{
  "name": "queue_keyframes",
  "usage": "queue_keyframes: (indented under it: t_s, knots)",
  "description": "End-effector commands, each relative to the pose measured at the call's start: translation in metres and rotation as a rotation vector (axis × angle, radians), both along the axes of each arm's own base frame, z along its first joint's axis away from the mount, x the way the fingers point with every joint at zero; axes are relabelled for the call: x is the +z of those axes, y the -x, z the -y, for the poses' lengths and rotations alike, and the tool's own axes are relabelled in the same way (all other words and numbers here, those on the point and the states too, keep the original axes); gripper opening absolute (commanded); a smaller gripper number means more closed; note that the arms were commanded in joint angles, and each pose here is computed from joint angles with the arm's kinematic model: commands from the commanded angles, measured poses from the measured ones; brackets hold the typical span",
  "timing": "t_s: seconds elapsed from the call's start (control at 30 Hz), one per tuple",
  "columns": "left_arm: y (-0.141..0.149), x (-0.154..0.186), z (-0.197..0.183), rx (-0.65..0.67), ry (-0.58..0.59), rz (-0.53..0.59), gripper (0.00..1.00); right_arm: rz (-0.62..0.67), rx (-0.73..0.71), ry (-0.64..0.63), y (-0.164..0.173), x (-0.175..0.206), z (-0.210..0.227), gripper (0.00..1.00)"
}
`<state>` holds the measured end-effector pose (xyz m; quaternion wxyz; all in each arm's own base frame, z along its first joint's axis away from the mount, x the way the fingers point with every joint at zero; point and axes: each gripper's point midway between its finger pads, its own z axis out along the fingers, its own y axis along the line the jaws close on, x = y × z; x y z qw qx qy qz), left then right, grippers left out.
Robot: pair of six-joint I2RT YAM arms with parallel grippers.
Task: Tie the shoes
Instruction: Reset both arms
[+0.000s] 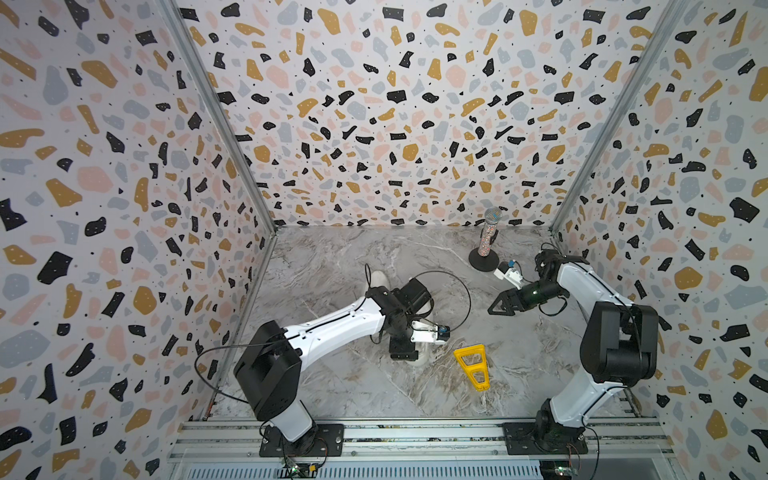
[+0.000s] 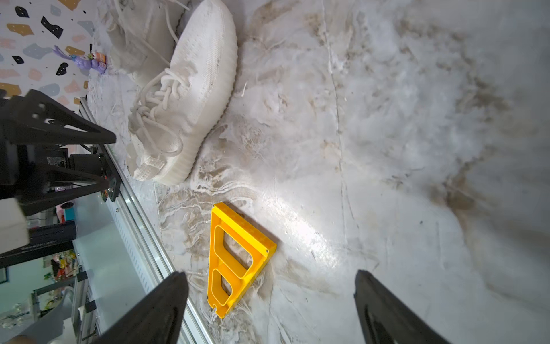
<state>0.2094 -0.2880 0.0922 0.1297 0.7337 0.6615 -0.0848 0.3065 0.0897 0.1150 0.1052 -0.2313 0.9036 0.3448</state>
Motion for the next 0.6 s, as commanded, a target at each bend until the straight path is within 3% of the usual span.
queue_keyframes:
  t_s: [0.0, 0.3, 0.47, 0.57]
  knots:
    - [-0.022, -0.014, 0.008, 0.004, -0.004, 0.095, 0.71, 0.049, -0.015, -0.04, -0.008, 0.013, -0.001, 0.92]
    - [-0.067, -0.028, 0.026, 0.01, -0.014, 0.183, 0.64, 0.048, -0.039, 0.016, -0.013, 0.006, 0.009, 0.93]
    - [-0.104, -0.023, 0.034, 0.057, 0.011, 0.198, 0.64, 0.109, -0.084, 0.154, -0.022, 0.004, 0.029, 0.95]
    - [-0.103, -0.014, 0.039, 0.055, 0.038, 0.172, 0.68, 0.17, -0.132, 0.252, -0.027, 0.009, 0.046, 0.96]
